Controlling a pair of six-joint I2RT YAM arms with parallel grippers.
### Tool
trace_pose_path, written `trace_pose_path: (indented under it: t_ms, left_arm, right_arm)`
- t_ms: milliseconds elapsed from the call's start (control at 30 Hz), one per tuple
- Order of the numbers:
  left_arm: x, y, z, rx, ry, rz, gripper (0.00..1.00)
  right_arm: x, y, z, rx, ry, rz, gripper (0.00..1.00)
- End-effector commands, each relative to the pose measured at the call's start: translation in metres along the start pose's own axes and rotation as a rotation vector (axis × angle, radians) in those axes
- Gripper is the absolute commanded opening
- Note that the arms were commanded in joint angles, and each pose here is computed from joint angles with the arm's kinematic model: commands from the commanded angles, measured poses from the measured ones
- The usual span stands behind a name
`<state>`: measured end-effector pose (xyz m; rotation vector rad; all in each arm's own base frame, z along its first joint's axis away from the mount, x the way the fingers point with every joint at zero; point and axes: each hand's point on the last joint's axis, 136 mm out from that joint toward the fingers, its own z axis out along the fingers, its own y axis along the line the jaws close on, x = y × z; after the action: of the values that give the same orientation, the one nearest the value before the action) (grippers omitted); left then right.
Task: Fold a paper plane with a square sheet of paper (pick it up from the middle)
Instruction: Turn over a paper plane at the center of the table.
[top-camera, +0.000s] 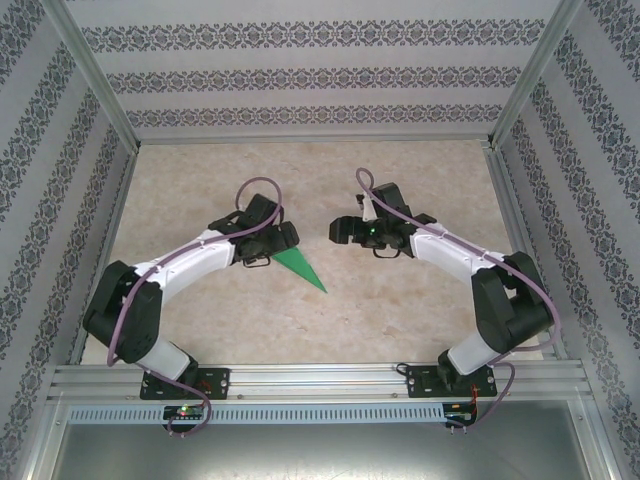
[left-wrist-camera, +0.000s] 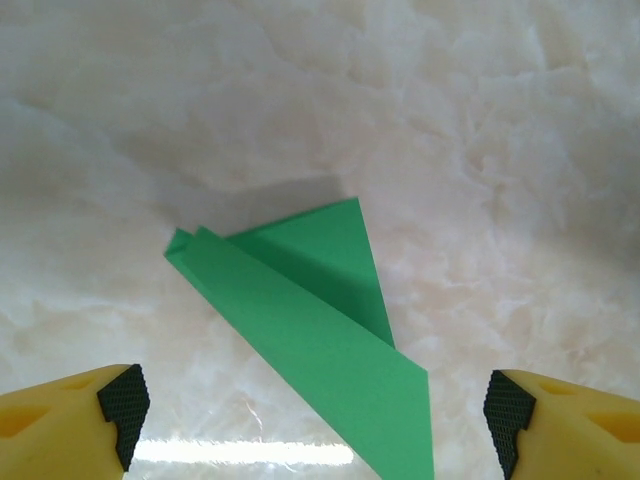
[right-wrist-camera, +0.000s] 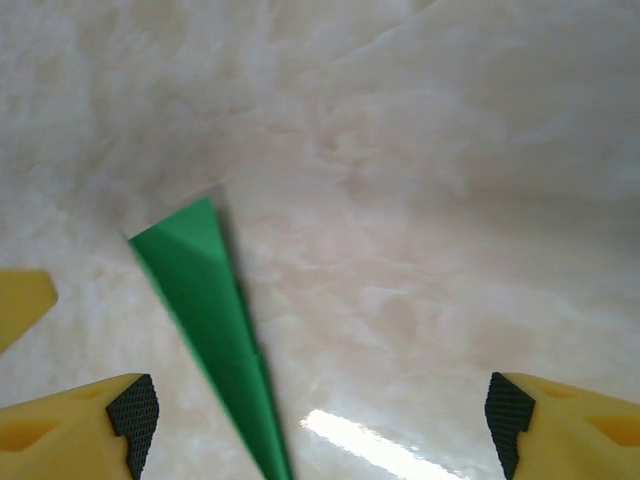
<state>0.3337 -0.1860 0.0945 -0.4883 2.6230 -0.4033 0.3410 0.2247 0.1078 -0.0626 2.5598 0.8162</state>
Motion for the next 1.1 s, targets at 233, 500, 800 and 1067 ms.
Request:
trace_pose_path:
  t_ms: [233, 500, 800, 1067]
  left_arm:
    - [0.029, 0.001, 0.019, -0.29, 0.024, 0.076, 0.96]
    - [0.038, 0.0, 0.036, -0.368, 0.075, 0.086, 0.94]
    - [0.046, -0.001, 0.029, -0.31, 0.016, -0.031, 0.78]
    - [0.05, 0.005, 0.029, -0.275, -0.023, -0.116, 0.62]
  right_arm:
    - [-0.001, -0.03, -0.008, 0.114, -0.042, 0.011, 0.9]
    - [0.004, -0.032, -0.003, 0.111, -0.015, 0.043, 0.88]
    - [0.008, -0.031, 0.005, 0.094, 0.017, 0.066, 0.84]
    - [0.012, -0.033, 0.009, 0.094, 0.039, 0.079, 0.83]
